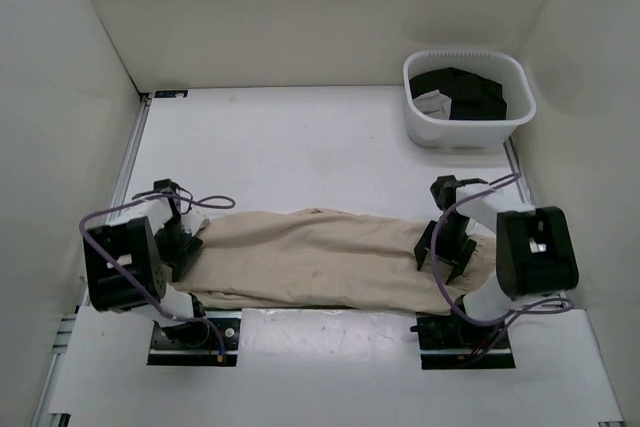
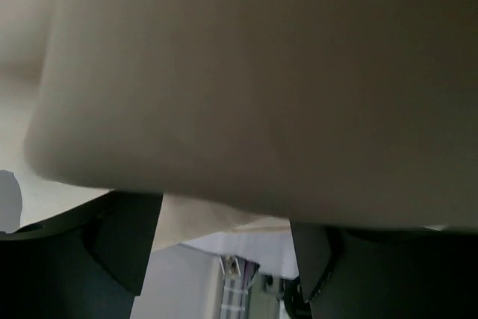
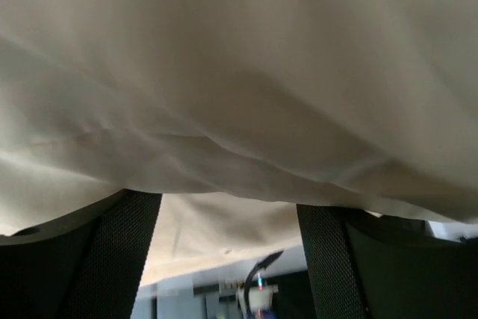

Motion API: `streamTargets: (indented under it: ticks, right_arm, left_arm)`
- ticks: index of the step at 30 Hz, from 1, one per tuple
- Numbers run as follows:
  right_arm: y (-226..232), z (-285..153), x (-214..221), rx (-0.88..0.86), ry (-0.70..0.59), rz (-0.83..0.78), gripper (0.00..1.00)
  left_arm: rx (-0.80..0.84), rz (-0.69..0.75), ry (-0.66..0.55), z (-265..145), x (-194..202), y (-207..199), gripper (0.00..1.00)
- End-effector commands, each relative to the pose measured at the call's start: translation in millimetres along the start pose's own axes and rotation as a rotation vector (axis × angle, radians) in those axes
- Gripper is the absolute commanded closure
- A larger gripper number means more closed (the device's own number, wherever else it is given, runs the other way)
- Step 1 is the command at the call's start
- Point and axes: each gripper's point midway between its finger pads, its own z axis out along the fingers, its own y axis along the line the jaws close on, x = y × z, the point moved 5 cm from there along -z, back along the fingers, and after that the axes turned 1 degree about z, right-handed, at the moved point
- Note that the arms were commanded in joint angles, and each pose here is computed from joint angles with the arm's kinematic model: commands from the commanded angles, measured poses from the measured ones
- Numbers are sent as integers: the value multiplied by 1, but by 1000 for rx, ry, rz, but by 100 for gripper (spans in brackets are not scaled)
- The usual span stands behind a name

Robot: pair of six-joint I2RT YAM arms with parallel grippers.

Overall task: Fold and stack the trousers
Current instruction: Fold the trousers

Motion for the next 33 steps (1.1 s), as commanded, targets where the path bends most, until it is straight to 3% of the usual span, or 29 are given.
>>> streamTargets:
  ticks: [1,9,13,18,24,27,31,33]
  right_arm:
    - [34,5,-52,-51,-129,54,23]
    - [67,-13,-133,-108,-155,152,23]
    - [82,-33,-158,-135,-195,115,21]
    - [93,-82,-155,-266,-241,-47,12]
    - [43,-125,-122,-225,-319,-1,7]
    - [18,-111,-102,-194,-266,48,6]
    - [5,-74,-78,-163,-164,68,6]
    - [5,-59,-78,-173,-159,89,7]
  left_arm:
    - [-110,-111,-102,2,-38,32,24]
    - [-189,-160,-190,-8,-122,84,27]
    - [-226,-157,-206,-20,-138,92,25]
    - [-247,-142,-184,-35,-121,89,19]
    - [-318,-245,-237,-76,-79,109,11]
    - [-349,-257,-231,-84,-58,111,7]
    - [-341,-222,-101,-55,-23,104,6]
    - [-358,-260,-106,-49,-19,115,7]
